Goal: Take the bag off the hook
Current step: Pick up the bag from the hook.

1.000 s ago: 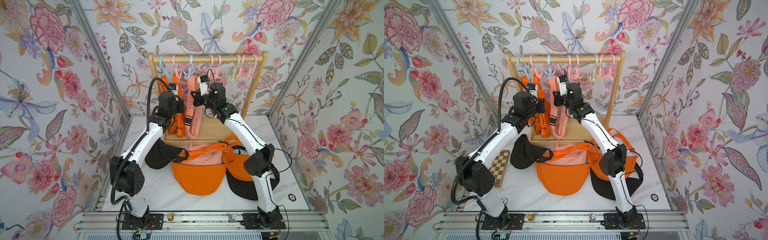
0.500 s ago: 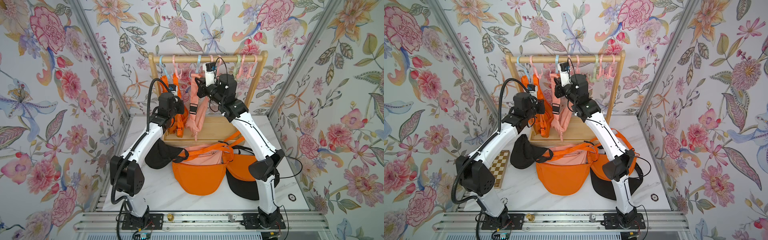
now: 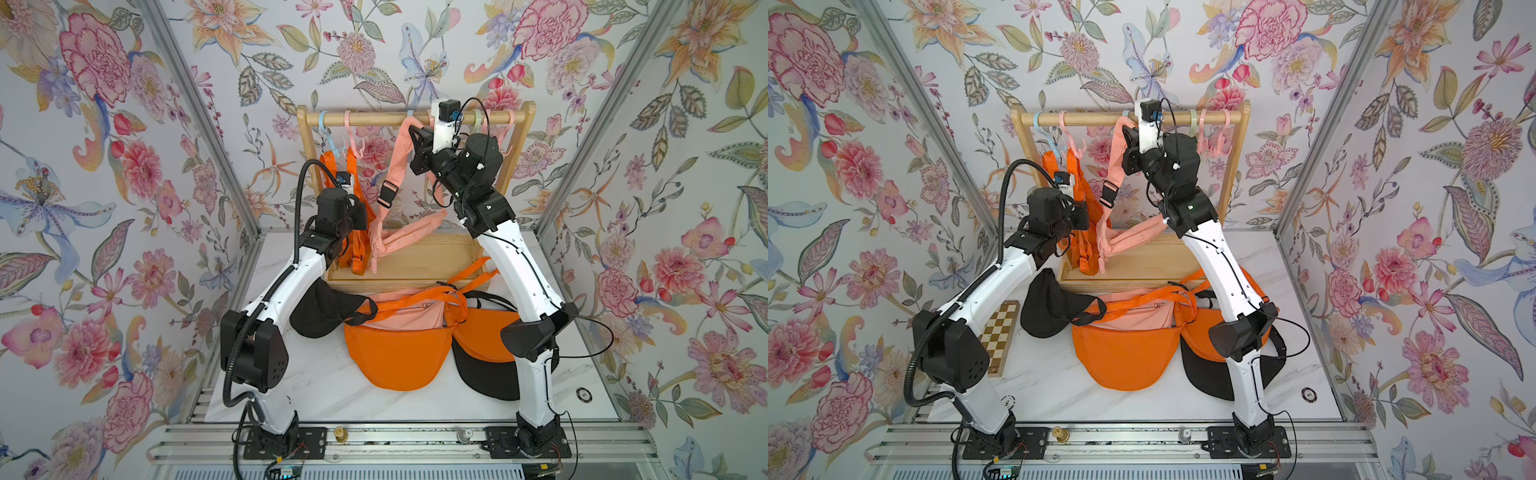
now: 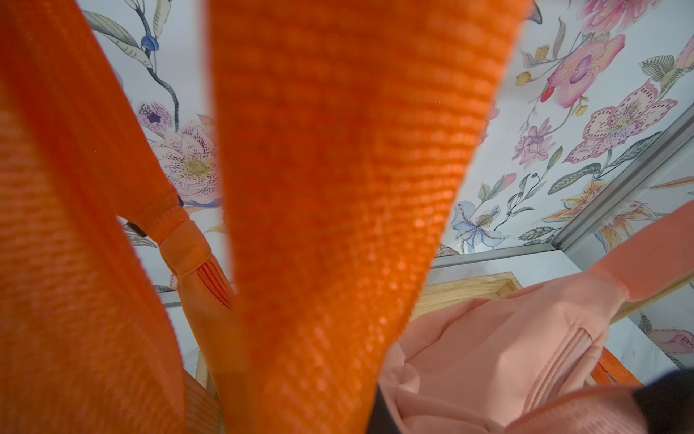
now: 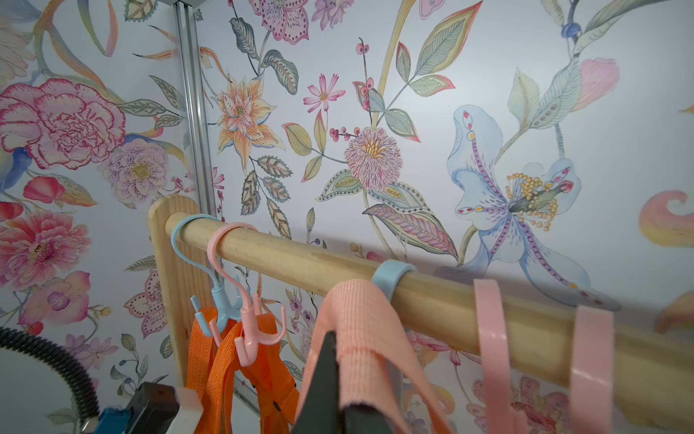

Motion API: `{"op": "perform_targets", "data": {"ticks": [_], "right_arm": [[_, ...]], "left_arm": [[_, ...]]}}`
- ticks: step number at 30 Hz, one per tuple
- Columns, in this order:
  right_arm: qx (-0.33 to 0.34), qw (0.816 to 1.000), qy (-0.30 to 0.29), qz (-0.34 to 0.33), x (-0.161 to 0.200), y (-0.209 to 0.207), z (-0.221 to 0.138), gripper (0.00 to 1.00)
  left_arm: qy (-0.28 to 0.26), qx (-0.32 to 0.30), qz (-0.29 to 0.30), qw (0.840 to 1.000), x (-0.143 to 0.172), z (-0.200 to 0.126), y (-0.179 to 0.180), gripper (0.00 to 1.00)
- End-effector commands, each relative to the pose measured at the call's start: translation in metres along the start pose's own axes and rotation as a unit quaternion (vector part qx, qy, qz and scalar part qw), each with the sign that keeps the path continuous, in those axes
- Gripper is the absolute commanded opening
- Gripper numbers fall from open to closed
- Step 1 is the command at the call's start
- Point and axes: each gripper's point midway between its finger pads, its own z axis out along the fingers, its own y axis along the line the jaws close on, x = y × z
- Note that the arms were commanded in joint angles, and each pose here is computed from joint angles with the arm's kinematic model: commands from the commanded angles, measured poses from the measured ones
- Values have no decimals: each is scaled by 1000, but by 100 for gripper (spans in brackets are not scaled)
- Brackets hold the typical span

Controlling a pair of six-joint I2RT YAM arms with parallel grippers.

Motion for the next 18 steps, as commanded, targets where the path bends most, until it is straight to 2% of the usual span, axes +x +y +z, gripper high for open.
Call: {"op": "perform_targets", "data": {"ticks": [1,7,9,10,11,12,14,15,18], "right_arm": [[-11,998,-63,-12,-64,6,-26,0],[-48,998,-34,2,-63,26,-45,0],[-60,998,-21,-5,-58,40,-51,0],[-62,998,-16,-11,-56,48,-56,0],[-63,998,-14,-19,-56,54,-60,0],[-68,997,-12,-28,-55,66,-64,0],[-66,997,-12,-48,-58,81,-72,0],[-66,996,-11,-58,-60,87,-77,0],[-63,996,-7,-68,-65,96,-88,0]], "left_arm": [[14,-20,-3,1000,7,-3,12,10],[14,-22,-3,1000,7,-3,14,12],[13,-19,-3,1000,5,-5,14,18],[11,-13,-1,1000,3,-6,11,26],[10,-10,-1,1000,1,-8,10,37],[7,-7,-2,1000,-2,-11,9,57],[-1,-5,-5,1000,-10,-20,8,83],[-6,-5,-7,1000,-15,-27,8,88],[-26,-2,-13,1000,-28,-53,7,94]]}}
